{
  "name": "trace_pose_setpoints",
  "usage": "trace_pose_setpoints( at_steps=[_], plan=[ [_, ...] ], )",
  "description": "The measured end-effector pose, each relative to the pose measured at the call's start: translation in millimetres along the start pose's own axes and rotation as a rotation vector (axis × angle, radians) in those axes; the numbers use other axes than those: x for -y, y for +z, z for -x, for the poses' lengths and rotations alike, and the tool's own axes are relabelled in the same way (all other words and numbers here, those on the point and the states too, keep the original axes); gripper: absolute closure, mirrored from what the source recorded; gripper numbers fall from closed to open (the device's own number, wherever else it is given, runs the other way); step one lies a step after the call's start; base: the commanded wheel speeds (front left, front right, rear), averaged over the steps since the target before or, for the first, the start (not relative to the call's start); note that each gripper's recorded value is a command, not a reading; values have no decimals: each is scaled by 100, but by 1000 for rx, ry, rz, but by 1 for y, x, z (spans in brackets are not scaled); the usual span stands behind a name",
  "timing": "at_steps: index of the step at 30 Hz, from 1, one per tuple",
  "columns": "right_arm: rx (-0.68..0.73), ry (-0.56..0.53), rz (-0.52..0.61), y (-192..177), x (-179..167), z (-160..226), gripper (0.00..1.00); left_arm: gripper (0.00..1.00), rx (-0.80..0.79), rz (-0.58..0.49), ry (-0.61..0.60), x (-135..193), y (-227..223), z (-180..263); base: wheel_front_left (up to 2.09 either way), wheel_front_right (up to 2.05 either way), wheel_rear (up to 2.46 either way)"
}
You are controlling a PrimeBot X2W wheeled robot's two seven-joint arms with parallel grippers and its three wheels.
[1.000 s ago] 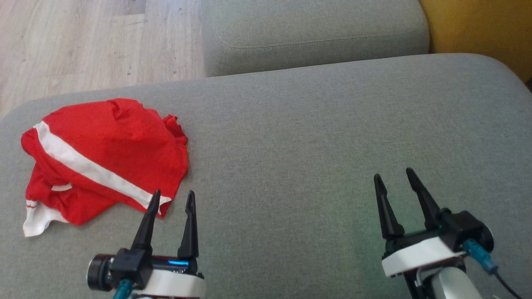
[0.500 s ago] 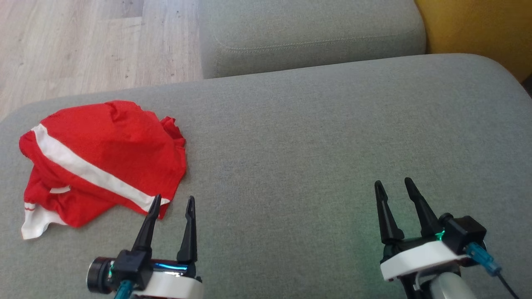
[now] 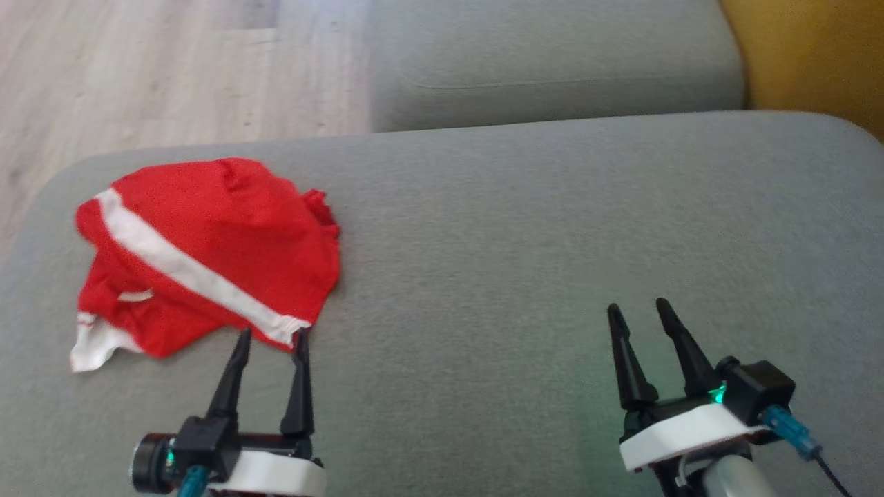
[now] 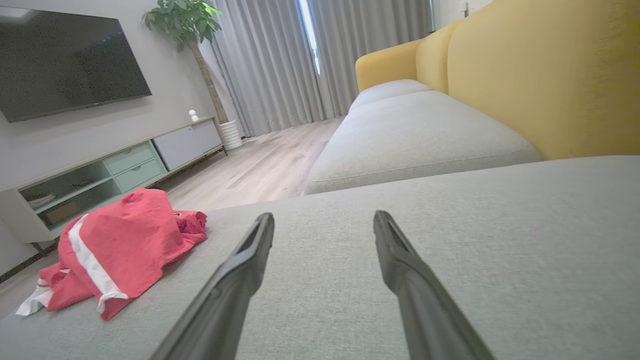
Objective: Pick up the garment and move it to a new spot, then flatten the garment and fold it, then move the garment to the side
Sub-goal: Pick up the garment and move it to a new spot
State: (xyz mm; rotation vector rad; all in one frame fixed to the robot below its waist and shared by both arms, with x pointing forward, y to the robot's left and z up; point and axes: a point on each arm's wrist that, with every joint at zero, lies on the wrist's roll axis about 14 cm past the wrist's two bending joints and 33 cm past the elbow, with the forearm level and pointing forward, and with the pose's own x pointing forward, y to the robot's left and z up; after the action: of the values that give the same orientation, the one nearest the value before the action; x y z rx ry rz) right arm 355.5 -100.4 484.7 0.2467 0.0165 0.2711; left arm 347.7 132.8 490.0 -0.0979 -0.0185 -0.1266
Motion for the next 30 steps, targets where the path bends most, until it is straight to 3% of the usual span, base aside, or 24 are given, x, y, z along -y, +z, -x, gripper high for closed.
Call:
trace_pose_setpoints(
  at_steps=[12,19,30],
  plan=[
    [-47,259,-15,-13,-82,-14,0,0,20,-20,228,-67,5,47,0,0,0],
    [-81,381,-30,-22,-122,-12,0,0,50,-17,324,-91,12,75,0,0,0],
    [-107,482,-35,-28,-154,-8,0,0,53,-7,414,-109,8,109,0,0,0]
  ],
)
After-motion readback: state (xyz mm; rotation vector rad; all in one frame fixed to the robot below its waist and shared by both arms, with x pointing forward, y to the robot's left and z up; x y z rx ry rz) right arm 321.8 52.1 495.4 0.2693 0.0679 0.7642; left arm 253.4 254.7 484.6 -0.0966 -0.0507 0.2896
